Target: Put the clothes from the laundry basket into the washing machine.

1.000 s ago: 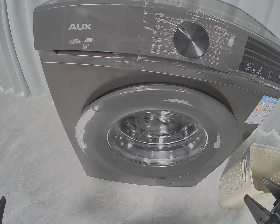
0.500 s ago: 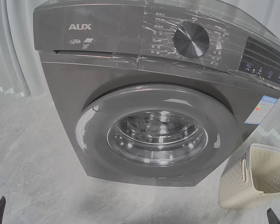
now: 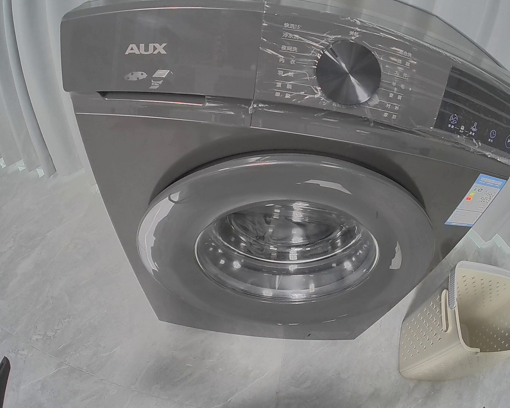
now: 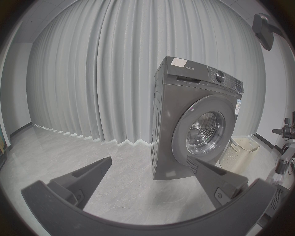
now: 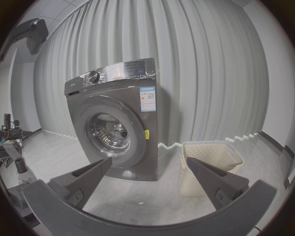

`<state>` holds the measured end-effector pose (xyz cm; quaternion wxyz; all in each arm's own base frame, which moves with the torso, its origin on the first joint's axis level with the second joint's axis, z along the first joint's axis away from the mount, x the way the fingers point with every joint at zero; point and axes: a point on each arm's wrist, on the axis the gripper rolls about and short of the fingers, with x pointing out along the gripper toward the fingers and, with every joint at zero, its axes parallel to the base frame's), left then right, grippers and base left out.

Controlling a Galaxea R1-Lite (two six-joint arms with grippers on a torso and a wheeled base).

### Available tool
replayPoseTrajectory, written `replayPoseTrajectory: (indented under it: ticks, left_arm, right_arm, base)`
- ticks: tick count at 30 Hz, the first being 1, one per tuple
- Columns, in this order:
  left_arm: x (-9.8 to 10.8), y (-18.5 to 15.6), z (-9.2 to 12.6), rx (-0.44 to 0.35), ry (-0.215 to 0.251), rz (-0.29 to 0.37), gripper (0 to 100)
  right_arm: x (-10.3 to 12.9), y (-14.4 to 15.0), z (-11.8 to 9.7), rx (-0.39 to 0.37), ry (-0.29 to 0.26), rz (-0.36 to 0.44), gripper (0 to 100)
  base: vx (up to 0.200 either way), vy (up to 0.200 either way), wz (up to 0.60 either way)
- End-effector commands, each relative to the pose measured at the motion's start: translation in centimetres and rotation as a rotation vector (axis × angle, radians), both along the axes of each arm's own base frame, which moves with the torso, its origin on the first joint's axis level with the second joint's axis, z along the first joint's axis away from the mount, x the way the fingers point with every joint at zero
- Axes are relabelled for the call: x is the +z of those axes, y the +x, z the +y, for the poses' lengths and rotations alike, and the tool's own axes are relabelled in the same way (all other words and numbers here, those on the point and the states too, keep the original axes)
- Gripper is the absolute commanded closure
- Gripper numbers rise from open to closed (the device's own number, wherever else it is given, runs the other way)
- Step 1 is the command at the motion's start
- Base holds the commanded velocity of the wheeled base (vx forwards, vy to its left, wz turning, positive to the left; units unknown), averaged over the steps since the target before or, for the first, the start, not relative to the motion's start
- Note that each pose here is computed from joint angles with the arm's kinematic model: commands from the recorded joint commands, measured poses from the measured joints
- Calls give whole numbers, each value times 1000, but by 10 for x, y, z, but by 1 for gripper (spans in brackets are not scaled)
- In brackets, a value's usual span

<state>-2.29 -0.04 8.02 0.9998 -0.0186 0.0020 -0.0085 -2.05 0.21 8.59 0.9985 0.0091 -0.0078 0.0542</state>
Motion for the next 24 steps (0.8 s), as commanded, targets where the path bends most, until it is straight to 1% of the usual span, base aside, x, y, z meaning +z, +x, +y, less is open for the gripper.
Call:
replayPoseTrajectory:
  ticks: [1,3,4,6,8,12,24]
  left_arm:
    - [-4,0,0,0,0,-1,0]
    - [-4,0,0,0,-1,1,0]
    - [-4,0,0,0,-1,1,0]
    - [-4,0,0,0,0,-1,0]
    - [-4,0,0,0,0,-1,0]
    - [-4,0,0,0,7,-1,0]
    - [-4,0,0,0,7,-1,0]
  right_arm:
    - [-6,-2,-1,-64,1,-26,0]
    - [-11,-2,-3,-153,-4,19,0]
    - [-11,-2,-3,-156,-4,23,0]
    - [-11,-2,-3,-133,-2,24,0]
    - [-11,-2,-3,-133,-3,24,0]
    - [-10,-2,-2,-98,-23,18,0]
    - [-10,-2,-2,-92,-21,15,0]
  base:
    - [0,0,0]
    - [0,0,0]
    - [0,0,0]
    - [0,0,0]
    - [0,0,0]
    - [0,0,0]
    - [0,0,0]
